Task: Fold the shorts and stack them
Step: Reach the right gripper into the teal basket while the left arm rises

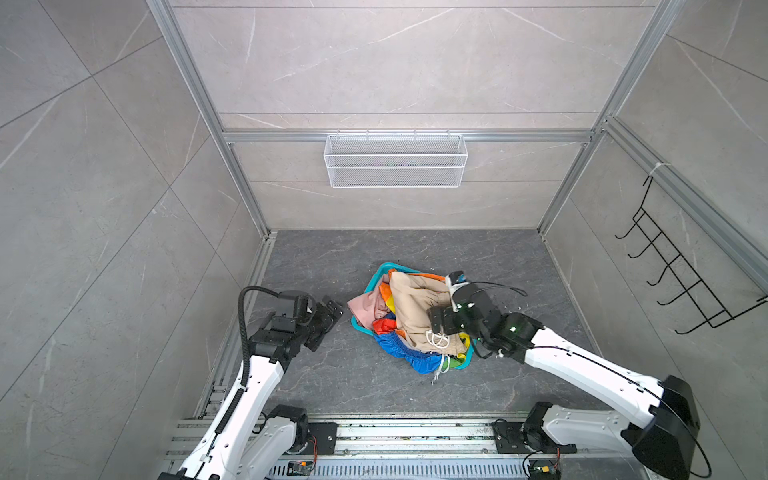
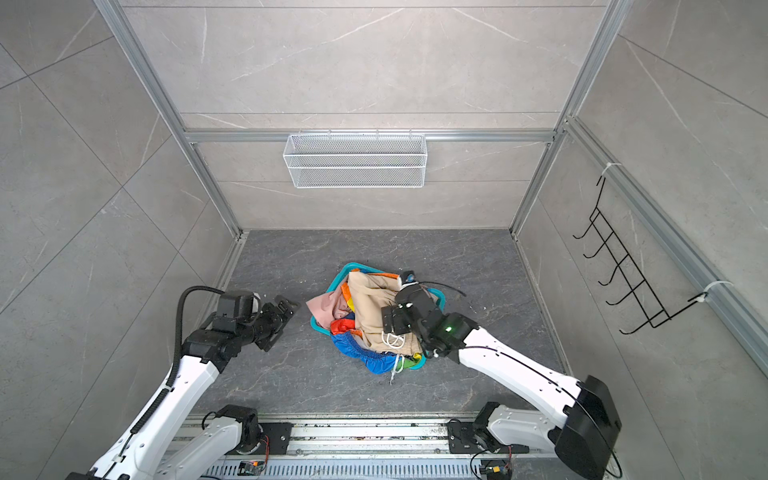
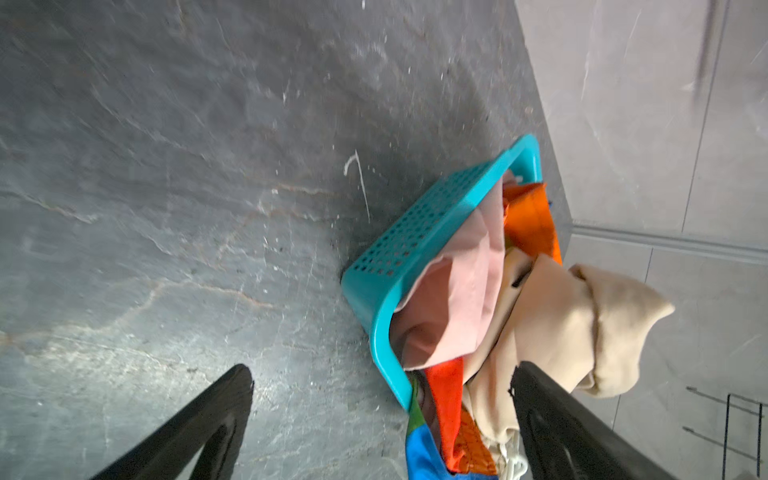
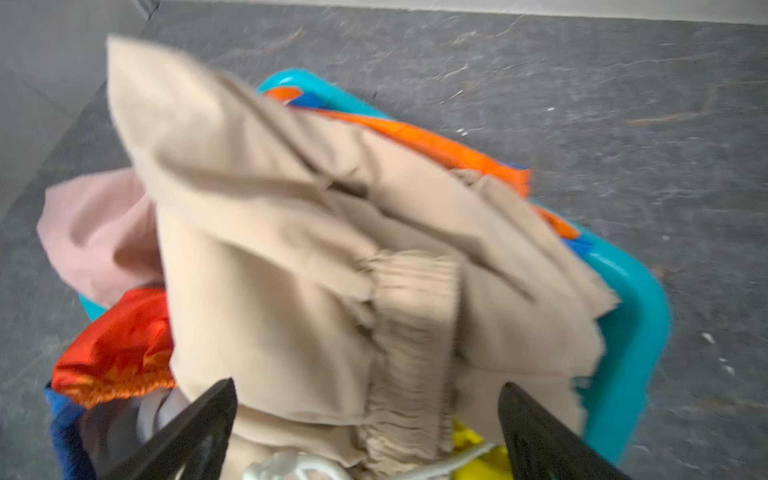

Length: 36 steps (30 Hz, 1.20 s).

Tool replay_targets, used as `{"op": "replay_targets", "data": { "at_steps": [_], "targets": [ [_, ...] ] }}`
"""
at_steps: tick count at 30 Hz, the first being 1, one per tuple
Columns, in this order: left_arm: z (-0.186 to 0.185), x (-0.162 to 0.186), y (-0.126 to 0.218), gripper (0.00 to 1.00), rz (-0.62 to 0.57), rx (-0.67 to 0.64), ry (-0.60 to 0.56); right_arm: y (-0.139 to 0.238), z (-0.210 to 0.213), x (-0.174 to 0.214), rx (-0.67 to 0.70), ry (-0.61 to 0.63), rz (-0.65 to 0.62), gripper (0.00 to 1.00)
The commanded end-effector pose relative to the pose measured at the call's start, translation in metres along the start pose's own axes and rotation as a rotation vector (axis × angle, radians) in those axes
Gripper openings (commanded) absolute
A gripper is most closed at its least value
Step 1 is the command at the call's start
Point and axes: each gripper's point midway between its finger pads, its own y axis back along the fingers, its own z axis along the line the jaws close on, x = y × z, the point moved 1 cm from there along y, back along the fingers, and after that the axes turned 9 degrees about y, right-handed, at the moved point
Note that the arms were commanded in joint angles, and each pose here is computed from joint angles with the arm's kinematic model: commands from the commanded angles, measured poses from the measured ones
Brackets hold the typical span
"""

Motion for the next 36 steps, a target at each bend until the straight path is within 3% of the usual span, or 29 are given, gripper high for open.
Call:
{"op": "replay_targets", "data": {
  "at_steps": [1, 6, 10, 13, 16, 21, 25, 32, 36],
  "targets": [
    [-0.012, 0.016, -0.007, 1.00, 0.067, 0.053, 0.026, -0.016, 0.015, -0.001, 0.068, 0.067, 0.038, 0.99],
    [-0.015, 0.020, -0.014, 1.00, 0.080, 0.056, 0.014, -0.062, 0.015, 0.013, 0.176, 0.096, 0.137, 0.99],
    [-0.020, 0.023, -0.018, 1.00, 0.101, 0.066, 0.006, -0.094, -0.030, 0.020, 0.305, 0.002, 0.241, 0.99],
    [-0.024, 0.024, -0.019, 1.00, 0.106, 0.072, -0.005, -0.101, -0.063, 0.013, 0.339, -0.099, 0.274, 0.99],
    [-0.027, 0.024, -0.021, 1.00, 0.116, 0.066, -0.027, -0.089, -0.066, -0.012, 0.324, -0.089, 0.234, 0.99],
    [-0.044, 0.025, -0.018, 1.00, 0.148, 0.085, -0.072, -0.038, -0.046, -0.047, 0.213, -0.044, 0.145, 0.99],
    [-0.049, 0.024, -0.016, 1.00, 0.147, 0.084, -0.095, -0.005, -0.005, -0.050, 0.112, 0.091, 0.070, 0.99],
    [-0.052, 0.025, -0.012, 1.00, 0.153, 0.093, -0.102, -0.016, 0.044, 0.007, 0.061, 0.294, 0.151, 0.97],
    [-0.047, 0.026, -0.009, 1.00, 0.153, 0.082, -0.103, -0.035, 0.047, 0.023, 0.095, 0.328, 0.199, 0.92]
  ]
}}
